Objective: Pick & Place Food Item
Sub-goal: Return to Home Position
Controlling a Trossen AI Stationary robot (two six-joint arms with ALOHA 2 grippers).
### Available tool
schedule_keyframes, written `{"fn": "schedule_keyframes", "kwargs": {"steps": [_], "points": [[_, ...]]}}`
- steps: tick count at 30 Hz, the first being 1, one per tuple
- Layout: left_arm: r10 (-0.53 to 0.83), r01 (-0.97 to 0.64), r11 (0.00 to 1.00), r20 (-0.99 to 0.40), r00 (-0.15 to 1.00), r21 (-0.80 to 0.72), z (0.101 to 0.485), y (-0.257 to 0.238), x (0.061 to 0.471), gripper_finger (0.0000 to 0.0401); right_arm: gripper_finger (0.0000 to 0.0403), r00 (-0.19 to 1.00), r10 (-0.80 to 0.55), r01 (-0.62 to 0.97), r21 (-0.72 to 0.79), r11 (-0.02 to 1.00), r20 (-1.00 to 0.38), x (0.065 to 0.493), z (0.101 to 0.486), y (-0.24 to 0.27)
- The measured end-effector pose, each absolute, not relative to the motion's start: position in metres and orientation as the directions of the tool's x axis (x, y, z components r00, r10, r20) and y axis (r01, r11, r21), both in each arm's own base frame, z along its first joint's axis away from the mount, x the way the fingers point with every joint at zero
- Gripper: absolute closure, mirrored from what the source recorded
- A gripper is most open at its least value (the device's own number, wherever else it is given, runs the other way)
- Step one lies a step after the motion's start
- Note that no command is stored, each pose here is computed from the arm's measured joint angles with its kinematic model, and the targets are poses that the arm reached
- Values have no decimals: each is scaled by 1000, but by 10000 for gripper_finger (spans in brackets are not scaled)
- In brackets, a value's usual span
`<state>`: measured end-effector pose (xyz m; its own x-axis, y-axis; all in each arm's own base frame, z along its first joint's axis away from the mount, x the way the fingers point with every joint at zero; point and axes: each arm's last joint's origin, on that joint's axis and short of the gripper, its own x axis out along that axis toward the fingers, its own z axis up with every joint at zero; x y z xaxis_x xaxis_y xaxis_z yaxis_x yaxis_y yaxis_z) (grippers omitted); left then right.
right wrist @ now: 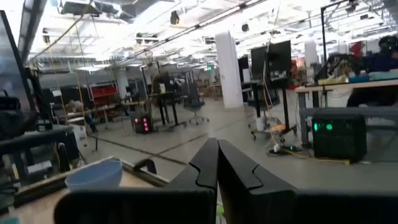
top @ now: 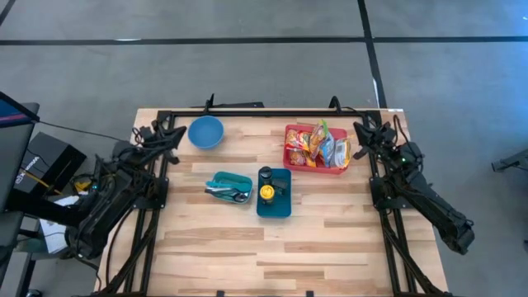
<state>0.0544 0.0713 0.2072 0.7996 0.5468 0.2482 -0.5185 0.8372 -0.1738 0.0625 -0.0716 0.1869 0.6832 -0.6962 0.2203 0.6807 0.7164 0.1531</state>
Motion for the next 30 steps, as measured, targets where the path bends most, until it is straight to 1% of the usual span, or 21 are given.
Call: {"fn": "schedule_keyframes", "kwargs": {"steps": [5,10,14,19,27,30], "points": [[557,-524,829,207,805,-194,189,76,57,401,403,692,-708,695,132,707,143,63,179,-73],[568,-539,818,139,811,-200,181,79,59,401,403,694,-720,716,86,693,24,64,168,-74],[582,-553,803,96,808,-221,177,82,60,401,403,669,-743,741,78,667,-2,64,166,-75],[664,-636,731,46,746,-248,172,87,60,401,403,635,-772,771,78,631,-35,64,163,-78],[718,-691,682,42,694,-237,172,89,59,401,403,613,-787,790,76,609,-67,65,160,-80],[721,-694,679,42,691,-237,172,89,59,401,403,612,-788,790,76,608,-68,65,160,-80]]}}
